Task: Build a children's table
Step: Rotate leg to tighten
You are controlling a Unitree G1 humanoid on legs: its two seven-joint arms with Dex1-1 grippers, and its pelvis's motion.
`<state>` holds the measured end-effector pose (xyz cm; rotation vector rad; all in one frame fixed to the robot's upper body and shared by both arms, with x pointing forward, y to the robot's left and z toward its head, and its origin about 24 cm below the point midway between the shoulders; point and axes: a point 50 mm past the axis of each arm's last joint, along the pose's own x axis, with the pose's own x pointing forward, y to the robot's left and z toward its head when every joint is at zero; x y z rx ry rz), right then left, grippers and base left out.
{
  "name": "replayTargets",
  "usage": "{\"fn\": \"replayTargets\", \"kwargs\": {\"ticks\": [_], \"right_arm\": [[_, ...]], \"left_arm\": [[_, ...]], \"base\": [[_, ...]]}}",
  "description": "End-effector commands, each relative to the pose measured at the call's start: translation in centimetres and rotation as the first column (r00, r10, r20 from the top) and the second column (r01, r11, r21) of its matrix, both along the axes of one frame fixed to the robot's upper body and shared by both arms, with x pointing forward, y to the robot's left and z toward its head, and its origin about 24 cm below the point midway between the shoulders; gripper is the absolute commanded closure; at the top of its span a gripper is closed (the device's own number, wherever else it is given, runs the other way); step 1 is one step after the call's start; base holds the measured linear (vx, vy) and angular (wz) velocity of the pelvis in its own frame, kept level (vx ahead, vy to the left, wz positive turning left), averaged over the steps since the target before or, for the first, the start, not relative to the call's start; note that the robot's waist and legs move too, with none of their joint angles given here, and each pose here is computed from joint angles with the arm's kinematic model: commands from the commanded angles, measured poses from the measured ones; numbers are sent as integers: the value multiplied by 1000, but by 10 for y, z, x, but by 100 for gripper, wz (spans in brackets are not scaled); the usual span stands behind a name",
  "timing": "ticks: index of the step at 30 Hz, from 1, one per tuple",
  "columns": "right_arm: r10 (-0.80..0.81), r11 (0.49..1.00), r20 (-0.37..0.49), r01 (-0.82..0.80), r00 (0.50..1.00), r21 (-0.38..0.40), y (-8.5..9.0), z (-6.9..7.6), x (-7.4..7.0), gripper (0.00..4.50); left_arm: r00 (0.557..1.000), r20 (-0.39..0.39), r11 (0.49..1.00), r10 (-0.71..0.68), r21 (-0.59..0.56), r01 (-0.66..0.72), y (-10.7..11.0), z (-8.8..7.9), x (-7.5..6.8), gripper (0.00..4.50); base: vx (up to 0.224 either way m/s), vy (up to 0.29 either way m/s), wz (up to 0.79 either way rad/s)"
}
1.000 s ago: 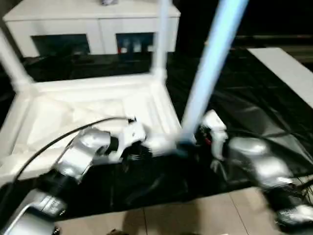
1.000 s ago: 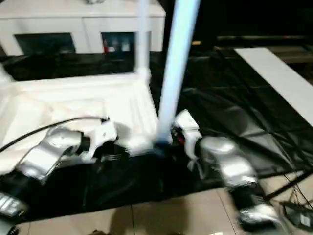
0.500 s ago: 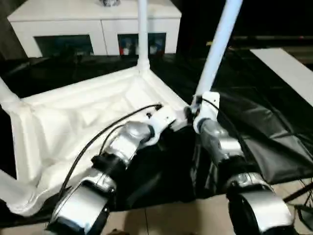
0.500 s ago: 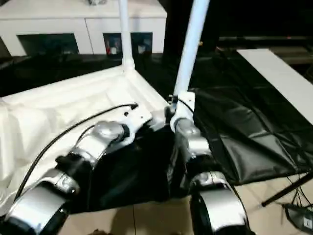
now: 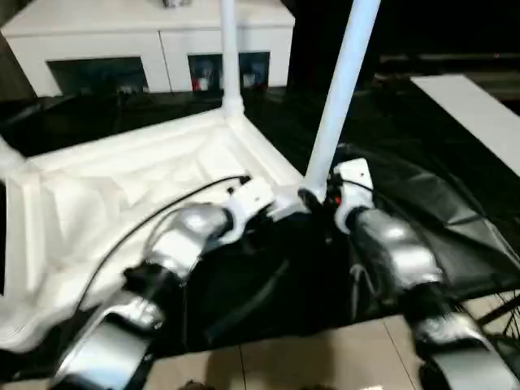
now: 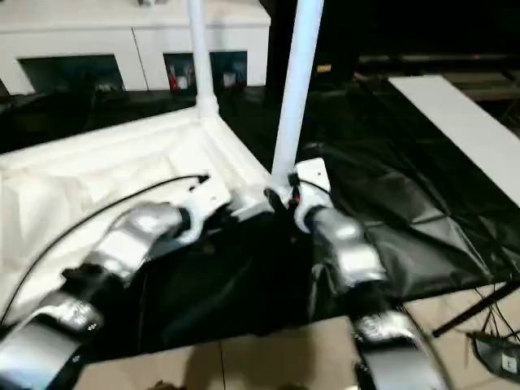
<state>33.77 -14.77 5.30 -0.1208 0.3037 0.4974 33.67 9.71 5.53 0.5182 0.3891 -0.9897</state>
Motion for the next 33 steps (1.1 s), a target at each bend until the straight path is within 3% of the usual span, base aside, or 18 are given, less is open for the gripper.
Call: {"fn": "replayTargets", "kwargs": {"ticks": [1,5,6,9,14,18,24,29,30,33], "right_arm": [[151,988,-42,-152,988,-29,-13,4,-15,20],[308,949,-77,-312,948,-43,-23,7,-31,5],[393,916,-80,-398,916,-56,-25,10,-39,5],[459,885,-78,-463,885,-52,-26,15,-44,5],[477,877,-78,-480,875,-26,-23,17,-44,5],[540,839,-109,-544,834,-4,-18,14,-49,5],[538,842,-99,-540,837,13,-11,12,-43,5],[541,840,-99,-541,835,26,-9,12,-40,42],[546,837,-103,-546,831,28,-9,12,-40,73],[552,833,-113,-553,826,26,-11,11,-41,85]], "left_arm": [[995,-6,995,-101,4,101,9,2,-9,450],[954,-120,961,-276,-60,270,16,4,-29,450],[919,-161,933,-360,-77,352,20,6,-40,450],[894,-195,915,-403,-100,391,22,10,-47,450],[898,-186,917,-399,-89,389,23,10,-46,450],[904,-176,921,-389,-81,380,24,13,-45,450],[908,-170,924,-382,-73,375,24,13,-44,450],[908,-173,925,-381,-66,375,25,13,-44,450],[909,-174,925,-379,-66,373,26,13,-44,450],[910,-174,926,-376,-63,371,27,13,-44,450]], "base": [[0,0,0],[0,0,0],[0,0,0],[0,0,0],[0,0,0],[0,0,0],[0,0,0],[0,0,0],[0,0,0],[0,0,0]]}}
